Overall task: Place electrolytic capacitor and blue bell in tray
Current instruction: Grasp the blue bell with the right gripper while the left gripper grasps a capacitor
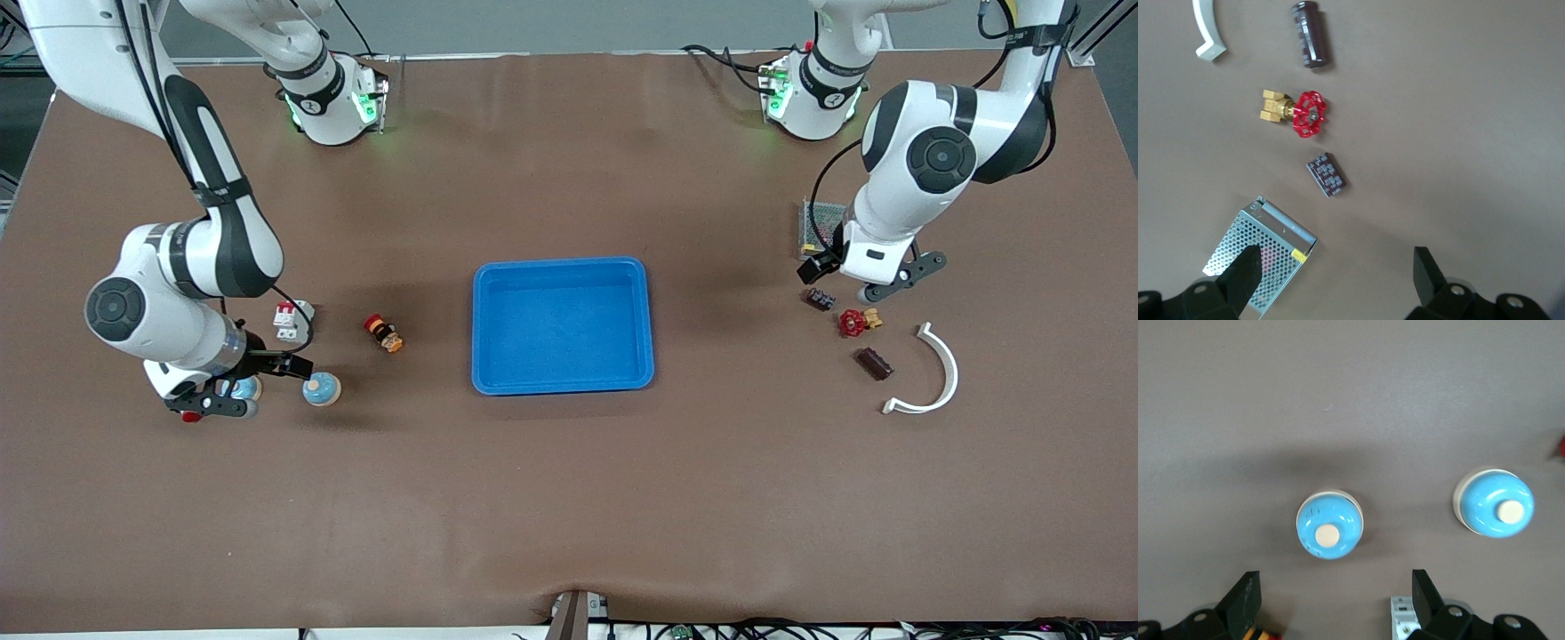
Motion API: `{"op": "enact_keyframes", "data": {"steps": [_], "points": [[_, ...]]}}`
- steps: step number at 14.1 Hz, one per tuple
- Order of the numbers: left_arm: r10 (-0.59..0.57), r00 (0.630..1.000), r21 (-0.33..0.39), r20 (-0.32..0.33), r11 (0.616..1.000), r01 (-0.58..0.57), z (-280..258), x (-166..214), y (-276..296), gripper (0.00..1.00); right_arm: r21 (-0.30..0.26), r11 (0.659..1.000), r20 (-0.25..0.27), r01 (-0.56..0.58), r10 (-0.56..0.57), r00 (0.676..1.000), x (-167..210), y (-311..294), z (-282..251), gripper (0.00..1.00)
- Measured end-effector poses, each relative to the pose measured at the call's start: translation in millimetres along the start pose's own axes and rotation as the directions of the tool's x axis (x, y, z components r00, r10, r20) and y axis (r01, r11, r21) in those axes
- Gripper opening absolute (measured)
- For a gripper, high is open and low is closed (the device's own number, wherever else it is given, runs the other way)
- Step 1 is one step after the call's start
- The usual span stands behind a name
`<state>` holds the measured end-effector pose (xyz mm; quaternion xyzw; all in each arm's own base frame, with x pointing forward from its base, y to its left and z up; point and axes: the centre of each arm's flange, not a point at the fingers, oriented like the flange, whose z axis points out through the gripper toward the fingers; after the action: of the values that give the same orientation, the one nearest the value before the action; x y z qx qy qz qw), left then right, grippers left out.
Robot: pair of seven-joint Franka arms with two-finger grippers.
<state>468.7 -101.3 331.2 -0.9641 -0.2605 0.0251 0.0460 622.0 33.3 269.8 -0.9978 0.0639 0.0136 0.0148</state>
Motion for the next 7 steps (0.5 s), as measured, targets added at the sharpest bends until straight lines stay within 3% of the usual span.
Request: {"op": "enact_keyframes", "data": {"steps": [2, 7], "points": [[-0.082, 0.997, -0.014, -0.005, 0.997, 0.082, 15.9, 3.4, -12.2, 1.0, 0.002, 1.0, -0.026, -0.002, 0.002, 1.0, -6.1, -3.2, 22.7, 1.0], [-0.236, 0.972, -0.057, -0.001, 0.97, 0.236, 46.3, 21.3, -24.5, 0.94, 0.0, 1.0, -0.025, -0.012, 0.012, 1.0, -14.1, -16.3, 61.8, 1.0]]}}
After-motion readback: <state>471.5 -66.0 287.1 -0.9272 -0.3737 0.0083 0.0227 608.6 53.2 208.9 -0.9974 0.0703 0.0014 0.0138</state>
